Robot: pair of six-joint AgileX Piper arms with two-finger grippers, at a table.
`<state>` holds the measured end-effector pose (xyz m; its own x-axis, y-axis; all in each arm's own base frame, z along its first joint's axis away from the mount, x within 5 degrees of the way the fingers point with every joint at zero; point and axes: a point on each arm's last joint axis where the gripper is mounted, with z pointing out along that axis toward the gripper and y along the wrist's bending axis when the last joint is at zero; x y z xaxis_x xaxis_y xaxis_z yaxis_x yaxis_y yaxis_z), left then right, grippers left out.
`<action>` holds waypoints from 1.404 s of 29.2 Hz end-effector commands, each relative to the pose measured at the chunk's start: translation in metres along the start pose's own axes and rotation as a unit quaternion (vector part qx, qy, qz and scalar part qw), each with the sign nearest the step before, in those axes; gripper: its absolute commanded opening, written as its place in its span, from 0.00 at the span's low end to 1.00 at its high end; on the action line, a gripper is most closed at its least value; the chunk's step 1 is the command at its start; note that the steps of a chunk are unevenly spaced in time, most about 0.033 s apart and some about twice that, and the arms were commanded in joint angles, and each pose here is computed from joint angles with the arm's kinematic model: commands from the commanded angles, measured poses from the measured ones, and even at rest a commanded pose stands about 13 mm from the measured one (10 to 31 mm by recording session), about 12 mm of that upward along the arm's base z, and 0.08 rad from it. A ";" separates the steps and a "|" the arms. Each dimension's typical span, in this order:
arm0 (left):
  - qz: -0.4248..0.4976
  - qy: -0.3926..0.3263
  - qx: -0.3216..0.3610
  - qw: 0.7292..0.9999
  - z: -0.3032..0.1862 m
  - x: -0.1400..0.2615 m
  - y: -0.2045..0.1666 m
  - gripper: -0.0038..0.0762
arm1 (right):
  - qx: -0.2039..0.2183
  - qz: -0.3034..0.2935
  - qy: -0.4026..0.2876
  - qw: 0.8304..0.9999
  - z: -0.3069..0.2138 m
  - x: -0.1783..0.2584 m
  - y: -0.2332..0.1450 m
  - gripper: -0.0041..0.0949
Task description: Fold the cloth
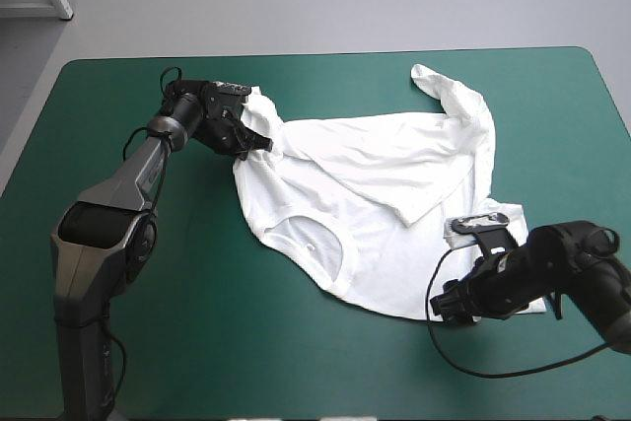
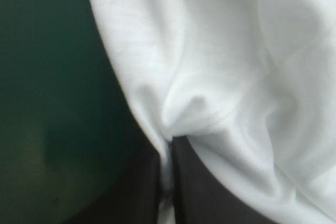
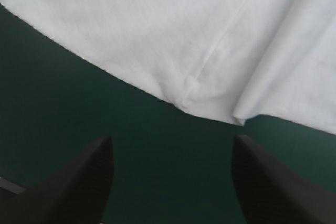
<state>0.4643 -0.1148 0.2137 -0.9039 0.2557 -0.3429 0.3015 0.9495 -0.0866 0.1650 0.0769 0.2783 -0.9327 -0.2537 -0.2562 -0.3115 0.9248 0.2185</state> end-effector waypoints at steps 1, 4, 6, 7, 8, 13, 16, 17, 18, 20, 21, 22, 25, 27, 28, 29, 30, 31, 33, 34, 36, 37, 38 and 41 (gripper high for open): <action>-0.004 0.016 0.026 1.000 -0.008 0.003 -0.009 0.04 | 0.014 -0.011 -0.014 1.000 0.019 -0.011 0.005 0.65; 0.001 0.022 0.026 0.999 -0.008 0.004 -0.009 0.04 | 0.043 -0.011 0.012 0.999 0.041 -0.015 0.001 0.65; 0.002 0.023 0.026 0.999 -0.008 0.004 -0.009 0.04 | 0.045 -0.011 0.028 0.999 0.052 -0.017 0.000 0.65; 0.003 0.023 0.026 0.999 -0.008 0.004 -0.009 0.04 | 0.045 -0.009 0.033 0.998 0.055 -0.018 0.000 0.65; 0.005 0.023 0.026 0.999 -0.008 0.004 -0.009 0.04 | 0.046 -0.007 0.041 0.998 0.061 -0.018 -0.001 0.65; 0.009 0.025 0.028 0.999 -0.008 0.005 -0.010 0.04 | 0.050 -0.006 0.050 0.997 0.080 -0.015 -0.006 0.62; 0.008 0.025 0.029 0.999 -0.008 0.005 -0.010 0.04 | 0.055 -0.004 0.065 0.996 0.096 -0.005 -0.011 0.51; 0.008 0.026 0.029 0.999 -0.008 0.005 -0.010 0.04 | 0.058 -0.006 0.065 0.996 0.100 -0.002 -0.013 0.42; 0.008 0.026 0.029 0.999 -0.008 0.005 -0.010 0.04 | 0.060 -0.005 0.062 0.996 0.103 0.001 -0.014 0.35; 0.009 0.022 0.029 0.999 -0.013 0.004 -0.010 0.04 | 0.061 -0.015 0.054 0.997 0.106 0.003 -0.016 0.16; 0.011 0.015 0.028 0.999 -0.020 0.003 -0.011 0.04 | 0.061 -0.019 0.051 0.997 0.105 0.003 -0.015 0.05; 0.012 0.007 0.027 1.000 -0.026 0.002 -0.011 0.04 | 0.061 -0.022 0.043 0.997 0.103 0.001 -0.015 0.03; 0.015 -0.037 0.024 0.999 -0.062 -0.002 -0.015 0.04 | 0.059 -0.033 -0.004 0.998 0.084 -0.009 -0.011 0.02; 0.019 -0.073 0.022 0.997 -0.094 -0.002 -0.018 0.04 | 0.062 -0.045 -0.051 0.996 0.061 -0.021 -0.006 0.02; 0.021 -0.088 0.022 0.996 -0.108 -0.001 -0.020 0.04 | 0.062 -0.049 -0.072 0.994 0.048 -0.028 -0.003 0.02; 0.022 -0.103 0.021 0.994 -0.123 0.000 -0.022 0.04 | 0.063 -0.054 -0.093 0.992 0.034 -0.032 0.000 0.02; 0.025 -0.128 0.020 0.991 -0.146 0.002 -0.024 0.04 | 0.067 -0.060 -0.124 0.988 0.014 -0.040 0.004 0.02; 0.028 -0.146 0.019 0.989 -0.161 0.004 -0.027 0.04 | 0.071 -0.063 -0.140 0.986 0.002 -0.044 0.005 0.02; 0.034 -0.194 0.016 0.980 -0.202 0.012 -0.032 0.04 | 0.088 -0.070 -0.194 0.974 -0.040 -0.056 0.011 0.02; 0.037 -0.219 0.015 0.975 -0.222 0.016 -0.035 0.04 | 0.096 -0.076 -0.214 0.969 -0.056 -0.060 0.013 0.02; 0.044 -0.272 0.012 0.961 -0.266 0.027 -0.040 0.04 | 0.112 -0.084 -0.256 0.956 -0.095 -0.067 0.018 0.02; 0.047 -0.293 0.010 0.955 -0.283 0.031 -0.042 0.04 | 0.120 -0.084 -0.280 0.949 -0.115 -0.070 0.020 0.02; 0.055 -0.349 0.004 0.936 -0.327 0.044 -0.046 0.04 | 0.143 -0.082 -0.320 0.933 -0.154 -0.073 0.023 0.02; 0.067 -0.428 -0.024 0.901 -0.388 0.066 -0.050 0.04 | 0.164 -0.079 -0.388 0.904 -0.206 -0.071 0.027 0.02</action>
<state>0.3242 -0.0881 0.4902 -0.5245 0.2034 -0.8268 0.3779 0.9258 -0.0119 0.2032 0.0761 0.4407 -0.5959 -0.2686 -0.7568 -0.3003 0.9486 -0.1002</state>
